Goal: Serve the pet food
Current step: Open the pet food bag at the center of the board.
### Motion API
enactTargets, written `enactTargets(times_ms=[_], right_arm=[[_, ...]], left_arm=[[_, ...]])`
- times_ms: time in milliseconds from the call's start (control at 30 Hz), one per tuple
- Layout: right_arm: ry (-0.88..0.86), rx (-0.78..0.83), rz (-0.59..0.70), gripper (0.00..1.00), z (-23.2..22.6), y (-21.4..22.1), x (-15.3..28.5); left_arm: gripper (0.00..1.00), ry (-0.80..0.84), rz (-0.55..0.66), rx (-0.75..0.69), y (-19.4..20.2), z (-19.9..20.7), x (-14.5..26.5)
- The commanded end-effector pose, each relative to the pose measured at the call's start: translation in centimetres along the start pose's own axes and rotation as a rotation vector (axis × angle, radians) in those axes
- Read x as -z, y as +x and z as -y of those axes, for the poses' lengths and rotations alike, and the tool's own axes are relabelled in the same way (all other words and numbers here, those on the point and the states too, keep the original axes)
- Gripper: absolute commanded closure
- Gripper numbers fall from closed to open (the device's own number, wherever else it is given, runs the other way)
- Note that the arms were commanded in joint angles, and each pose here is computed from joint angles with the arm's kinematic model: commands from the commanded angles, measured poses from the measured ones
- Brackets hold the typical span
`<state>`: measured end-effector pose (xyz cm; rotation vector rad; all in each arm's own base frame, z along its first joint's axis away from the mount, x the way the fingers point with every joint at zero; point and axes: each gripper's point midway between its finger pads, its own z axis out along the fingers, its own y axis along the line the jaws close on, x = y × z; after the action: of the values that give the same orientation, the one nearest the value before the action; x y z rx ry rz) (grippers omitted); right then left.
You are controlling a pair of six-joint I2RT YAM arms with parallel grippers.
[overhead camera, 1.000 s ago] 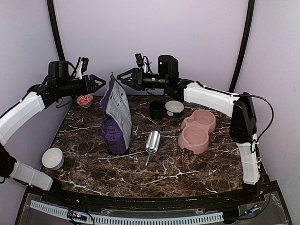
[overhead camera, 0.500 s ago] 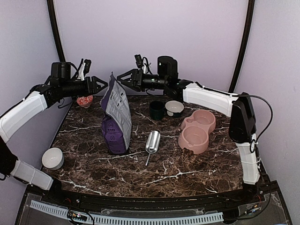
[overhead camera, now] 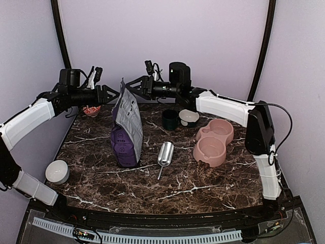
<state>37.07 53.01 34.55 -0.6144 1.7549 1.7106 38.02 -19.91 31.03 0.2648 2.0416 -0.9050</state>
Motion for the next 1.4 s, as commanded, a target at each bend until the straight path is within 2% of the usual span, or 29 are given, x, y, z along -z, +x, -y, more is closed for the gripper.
enactTargets(times_ms=[0,133,400,500,667,767,1067,1367], right_arm=[[-0.06,0.038,0.021,0.46,-2.0,-0.8,-0.7],[-0.062,0.031,0.013,0.51,-1.7,-0.5,-1.1],[-0.074,0.022,-0.013,0.72,-1.7,0.3,-1.5],[-0.07,0.02,-0.026,0.75,-1.5,0.7,-1.4],[-0.062,0.021,-0.041,0.76,-1.2,1.2,-1.4],[-0.065,0.027,-0.046,0.73,-1.3,1.3,-1.4],[-0.055,0.021,-0.077,0.72,-0.5,1.9,-1.7],[0.005,0.018,-0.12,0.94,1.8,3.5,-0.4]], left_arm=[[0.48,0.046,-0.001,-0.003,-0.3,0.8,-0.2],[0.48,0.049,-0.008,-0.002,-0.1,0.7,-0.5],[0.52,0.049,-0.02,0.002,0.5,0.4,-1.2],[0.54,0.049,-0.02,0.003,0.6,0.3,-1.4],[0.55,0.051,-0.015,0.004,0.8,0.2,-1.7],[0.56,0.056,-0.014,0.002,0.9,0.3,-1.9],[0.56,0.064,-0.022,-0.015,1.0,0.6,-2.8],[0.56,0.084,-0.029,-0.02,1.4,1.3,-3.8]])
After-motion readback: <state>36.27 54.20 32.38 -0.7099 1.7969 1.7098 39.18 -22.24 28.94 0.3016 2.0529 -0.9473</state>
